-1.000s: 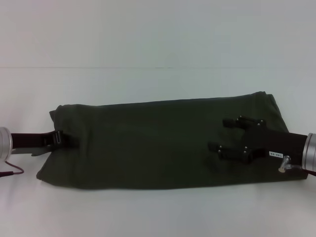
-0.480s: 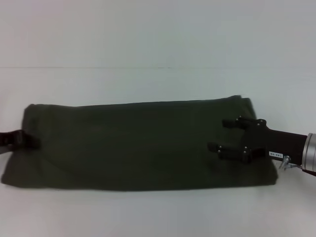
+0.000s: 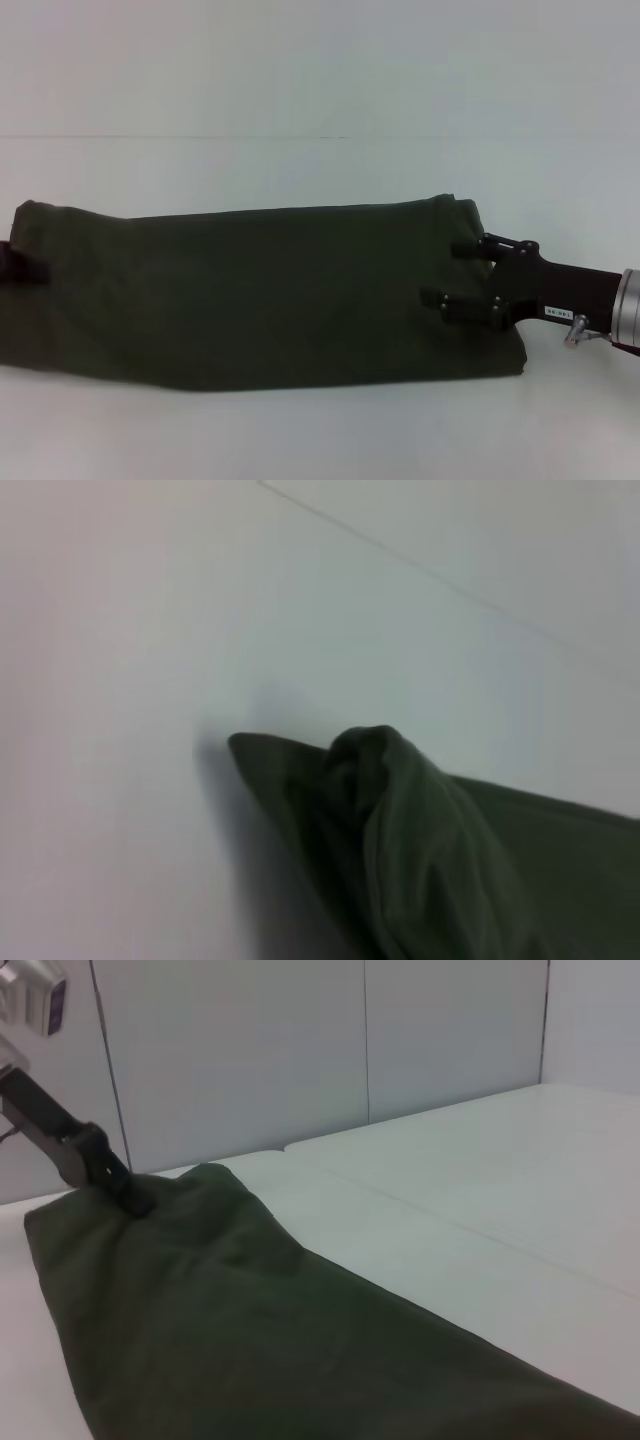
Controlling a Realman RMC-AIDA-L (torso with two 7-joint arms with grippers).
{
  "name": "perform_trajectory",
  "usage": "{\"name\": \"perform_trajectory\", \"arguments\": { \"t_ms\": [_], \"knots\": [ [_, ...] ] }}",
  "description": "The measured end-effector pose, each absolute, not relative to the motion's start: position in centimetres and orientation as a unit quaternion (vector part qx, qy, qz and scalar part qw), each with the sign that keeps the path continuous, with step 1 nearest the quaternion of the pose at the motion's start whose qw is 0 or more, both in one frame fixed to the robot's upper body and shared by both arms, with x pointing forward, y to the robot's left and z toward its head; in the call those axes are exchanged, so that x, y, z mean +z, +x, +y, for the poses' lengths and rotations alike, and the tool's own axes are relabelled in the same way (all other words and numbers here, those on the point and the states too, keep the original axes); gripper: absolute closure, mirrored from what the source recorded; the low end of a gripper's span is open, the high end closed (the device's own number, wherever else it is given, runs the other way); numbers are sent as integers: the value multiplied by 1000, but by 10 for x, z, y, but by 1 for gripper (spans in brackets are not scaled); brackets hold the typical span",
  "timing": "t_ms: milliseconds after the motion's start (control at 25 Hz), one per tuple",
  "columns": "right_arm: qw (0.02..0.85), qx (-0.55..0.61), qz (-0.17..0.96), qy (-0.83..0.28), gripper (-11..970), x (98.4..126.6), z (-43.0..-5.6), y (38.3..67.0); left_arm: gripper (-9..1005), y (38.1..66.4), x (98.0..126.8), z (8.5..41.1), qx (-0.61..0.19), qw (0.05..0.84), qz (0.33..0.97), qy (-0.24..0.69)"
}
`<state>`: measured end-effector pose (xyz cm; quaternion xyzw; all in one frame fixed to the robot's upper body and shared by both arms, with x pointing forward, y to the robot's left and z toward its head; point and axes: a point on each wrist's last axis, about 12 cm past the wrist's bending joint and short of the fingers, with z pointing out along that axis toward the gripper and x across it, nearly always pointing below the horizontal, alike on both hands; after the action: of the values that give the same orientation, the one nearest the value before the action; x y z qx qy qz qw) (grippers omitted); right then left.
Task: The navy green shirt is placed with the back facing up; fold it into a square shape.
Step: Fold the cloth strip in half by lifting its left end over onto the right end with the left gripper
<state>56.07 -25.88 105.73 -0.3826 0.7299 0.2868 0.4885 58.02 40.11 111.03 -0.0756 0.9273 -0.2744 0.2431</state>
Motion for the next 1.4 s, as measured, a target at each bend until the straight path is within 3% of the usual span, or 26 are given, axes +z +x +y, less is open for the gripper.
{"name": "perform_trajectory", "arguments": {
  "t_ms": [320, 680, 1080, 1400],
  "knots": [
    [490, 286, 728, -385, 90, 1057, -258, 561, 876, 593, 1148, 382, -353, 213, 904, -112],
    [489, 287, 728, -385, 90, 1057, -257, 560, 875, 607, 1175, 312, -515, 188, 835, -57],
    [489, 286, 732, -379, 90, 1054, -261, 557, 877, 604, 1128, 230, -600, 180, 775, -84],
    [494, 277, 744, -354, 91, 1049, -275, 550, 879, 594, 1101, 190, -632, 205, 740, -104]
  ]
}}
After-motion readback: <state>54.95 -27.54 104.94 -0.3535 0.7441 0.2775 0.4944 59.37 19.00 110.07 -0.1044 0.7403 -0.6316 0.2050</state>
